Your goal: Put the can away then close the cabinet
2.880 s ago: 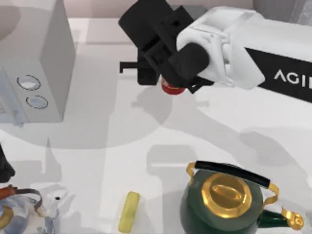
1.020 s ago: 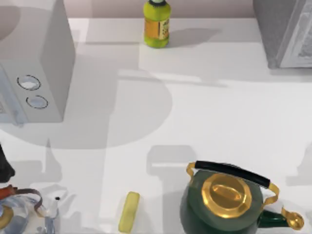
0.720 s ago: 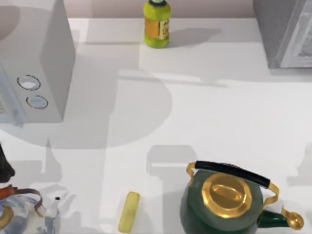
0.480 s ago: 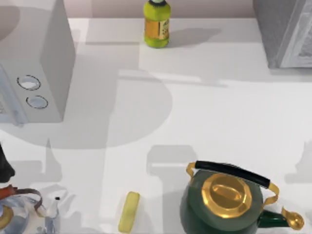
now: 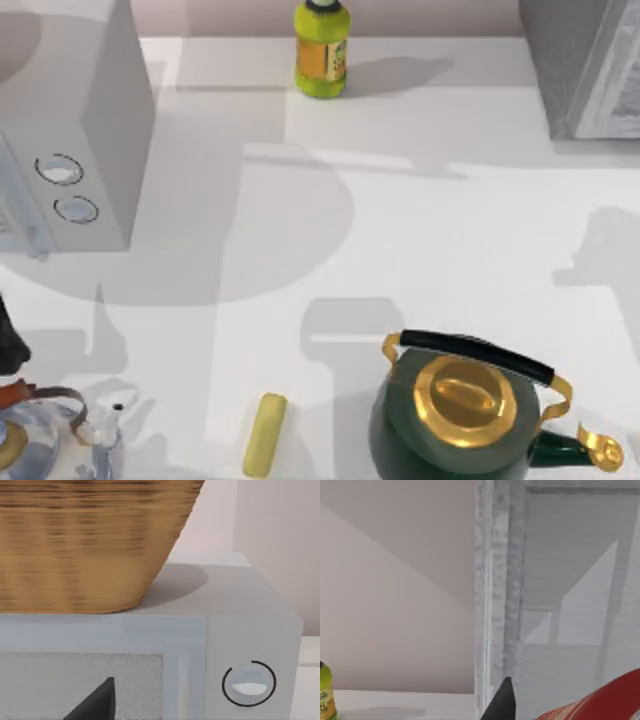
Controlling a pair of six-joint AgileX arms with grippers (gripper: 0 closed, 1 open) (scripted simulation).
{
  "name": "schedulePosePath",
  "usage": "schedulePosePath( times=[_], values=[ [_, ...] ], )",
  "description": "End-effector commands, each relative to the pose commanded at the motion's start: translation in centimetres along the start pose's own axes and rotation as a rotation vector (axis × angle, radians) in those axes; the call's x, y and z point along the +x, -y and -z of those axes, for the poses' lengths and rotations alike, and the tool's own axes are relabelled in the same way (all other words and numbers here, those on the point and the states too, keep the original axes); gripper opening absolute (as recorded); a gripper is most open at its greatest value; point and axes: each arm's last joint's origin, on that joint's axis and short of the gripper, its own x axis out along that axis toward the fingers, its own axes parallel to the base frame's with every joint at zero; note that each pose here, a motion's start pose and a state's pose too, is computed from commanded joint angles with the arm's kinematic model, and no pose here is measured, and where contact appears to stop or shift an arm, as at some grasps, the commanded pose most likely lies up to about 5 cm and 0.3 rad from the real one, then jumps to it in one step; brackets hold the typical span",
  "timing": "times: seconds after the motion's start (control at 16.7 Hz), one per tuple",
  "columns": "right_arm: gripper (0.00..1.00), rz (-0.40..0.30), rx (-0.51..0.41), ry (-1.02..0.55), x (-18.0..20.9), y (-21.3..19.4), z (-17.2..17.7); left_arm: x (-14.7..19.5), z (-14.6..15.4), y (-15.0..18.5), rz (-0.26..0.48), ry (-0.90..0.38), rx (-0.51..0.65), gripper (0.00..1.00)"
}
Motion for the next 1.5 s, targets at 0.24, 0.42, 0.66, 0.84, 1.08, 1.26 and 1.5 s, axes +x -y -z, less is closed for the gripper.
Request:
schedulePosePath(
  times=[0.24, 0.42, 0.66, 0.84, 1.08, 1.26, 1.5],
  values=[
    [0.00, 0.012, 0.007, 0.042, 3.1, -0.6, -9.1, 0.0, 0.0, 0.0, 0.000, 0.000, 0.000, 1.00],
    [0.00, 0.021, 0.005, 0.017, 6.6, -1.4, -13.0, 0.0, 0.0, 0.0, 0.000, 0.000, 0.000, 1.00],
    [0.00, 0.031, 0.005, -0.005, 10.7, -2.3, -16.3, 0.0, 0.0, 0.0, 0.000, 0.000, 0.000, 1.00],
    [0.00, 0.032, 0.010, -0.013, 12.7, -2.9, -17.4, 0.0, 0.0, 0.0, 0.000, 0.000, 0.000, 1.00],
    [0.00, 0.031, 0.013, -0.014, 13.2, -3.1, -17.7, 0.0, 0.0, 0.0, 0.000, 0.000, 0.000, 1.00],
    [0.00, 0.034, 0.015, -0.015, 13.2, -3.0, -17.6, 0.0, 0.0, 0.0, 0.000, 0.000, 0.000, 1.00],
    [0.00, 0.043, 0.005, -0.056, 15.9, -3.0, -17.8, 0.0, 0.0, 0.0, 0.000, 0.000, 0.000, 1.00]
  ],
)
